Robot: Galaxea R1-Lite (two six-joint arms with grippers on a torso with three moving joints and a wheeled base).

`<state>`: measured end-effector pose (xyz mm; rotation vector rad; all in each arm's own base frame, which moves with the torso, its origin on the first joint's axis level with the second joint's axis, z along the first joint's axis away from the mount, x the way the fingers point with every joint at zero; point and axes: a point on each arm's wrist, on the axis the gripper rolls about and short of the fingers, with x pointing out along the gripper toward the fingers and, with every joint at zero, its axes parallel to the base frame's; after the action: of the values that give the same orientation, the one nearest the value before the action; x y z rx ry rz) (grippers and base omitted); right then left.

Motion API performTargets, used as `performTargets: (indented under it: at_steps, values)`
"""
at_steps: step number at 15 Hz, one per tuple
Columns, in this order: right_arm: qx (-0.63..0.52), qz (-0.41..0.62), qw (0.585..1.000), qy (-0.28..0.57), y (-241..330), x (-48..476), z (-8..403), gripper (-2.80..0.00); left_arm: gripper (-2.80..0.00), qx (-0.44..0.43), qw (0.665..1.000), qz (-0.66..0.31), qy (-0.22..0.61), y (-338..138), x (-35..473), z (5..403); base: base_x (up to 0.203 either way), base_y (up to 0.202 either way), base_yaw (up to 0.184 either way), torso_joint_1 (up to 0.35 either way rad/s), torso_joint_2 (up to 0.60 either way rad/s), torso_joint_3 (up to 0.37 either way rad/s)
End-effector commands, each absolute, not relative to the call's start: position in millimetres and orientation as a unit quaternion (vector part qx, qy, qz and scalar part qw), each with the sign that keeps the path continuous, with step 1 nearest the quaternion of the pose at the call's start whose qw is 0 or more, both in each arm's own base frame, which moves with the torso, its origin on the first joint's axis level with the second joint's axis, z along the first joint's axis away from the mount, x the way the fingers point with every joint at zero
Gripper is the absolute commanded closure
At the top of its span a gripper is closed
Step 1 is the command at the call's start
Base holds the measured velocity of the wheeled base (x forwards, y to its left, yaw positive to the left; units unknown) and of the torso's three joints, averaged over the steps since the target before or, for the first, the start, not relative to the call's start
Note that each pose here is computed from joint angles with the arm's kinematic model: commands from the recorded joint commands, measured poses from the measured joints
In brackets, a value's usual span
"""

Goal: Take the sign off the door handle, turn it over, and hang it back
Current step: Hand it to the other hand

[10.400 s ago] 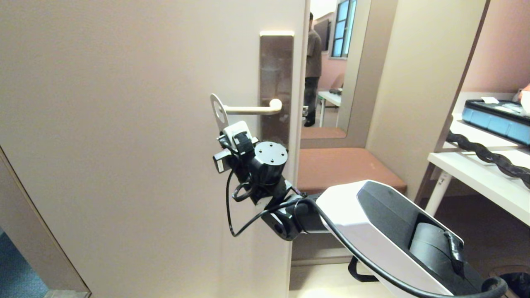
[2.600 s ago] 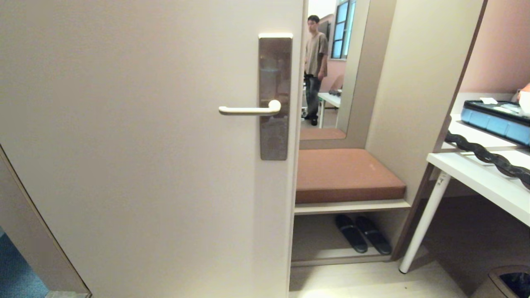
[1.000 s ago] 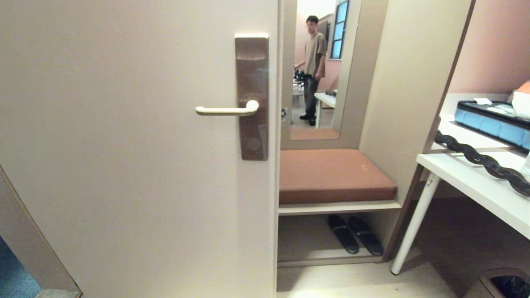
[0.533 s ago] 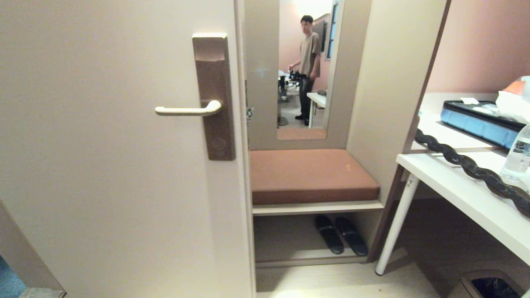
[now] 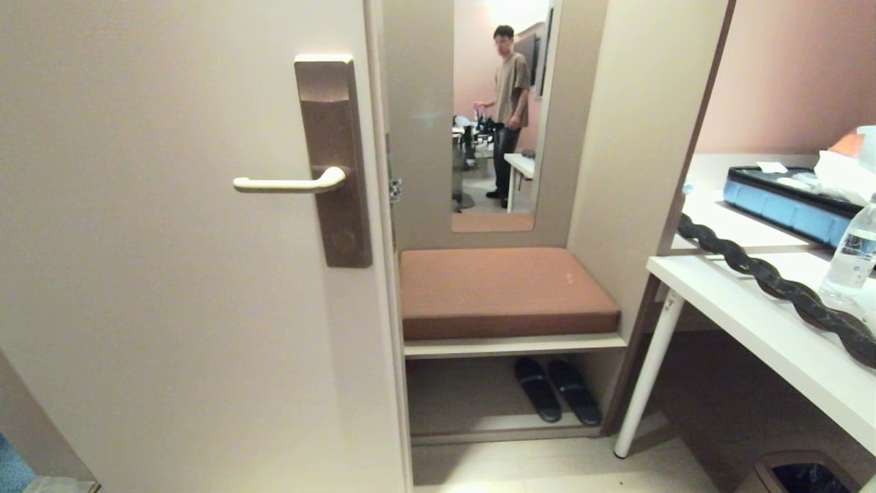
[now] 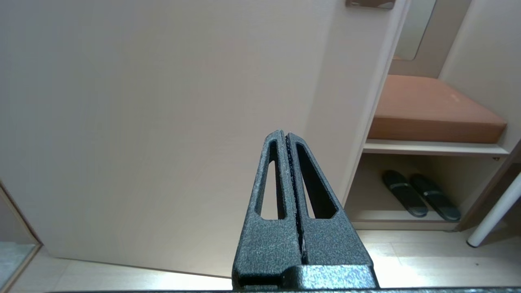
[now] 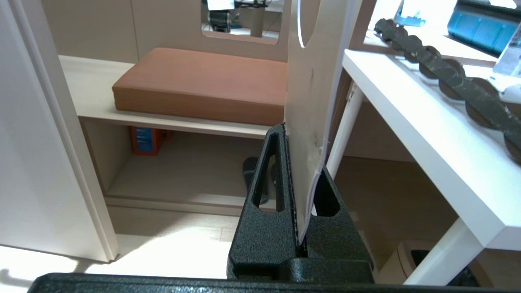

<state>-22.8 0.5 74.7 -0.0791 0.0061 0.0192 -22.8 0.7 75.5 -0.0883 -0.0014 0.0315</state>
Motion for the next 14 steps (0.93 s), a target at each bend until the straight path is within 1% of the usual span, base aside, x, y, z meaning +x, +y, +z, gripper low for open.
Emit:
performTargets:
  at_steps: [1,14]
  values:
    - [-0.040,0.010,0.999,0.003,0.5,-22.8,74.7,0.00,0.00,-0.044,0.999,0.016,0.000,0.7,-22.7,75.5,0.000,0.000,0.000,0.000,0.00,0.000]
    - [-0.040,0.010,0.999,0.003,0.5,-22.8,74.7,0.00,0.00,-0.044,0.999,0.016,0.000,0.7,-22.7,75.5,0.000,0.000,0.000,0.000,0.00,0.000]
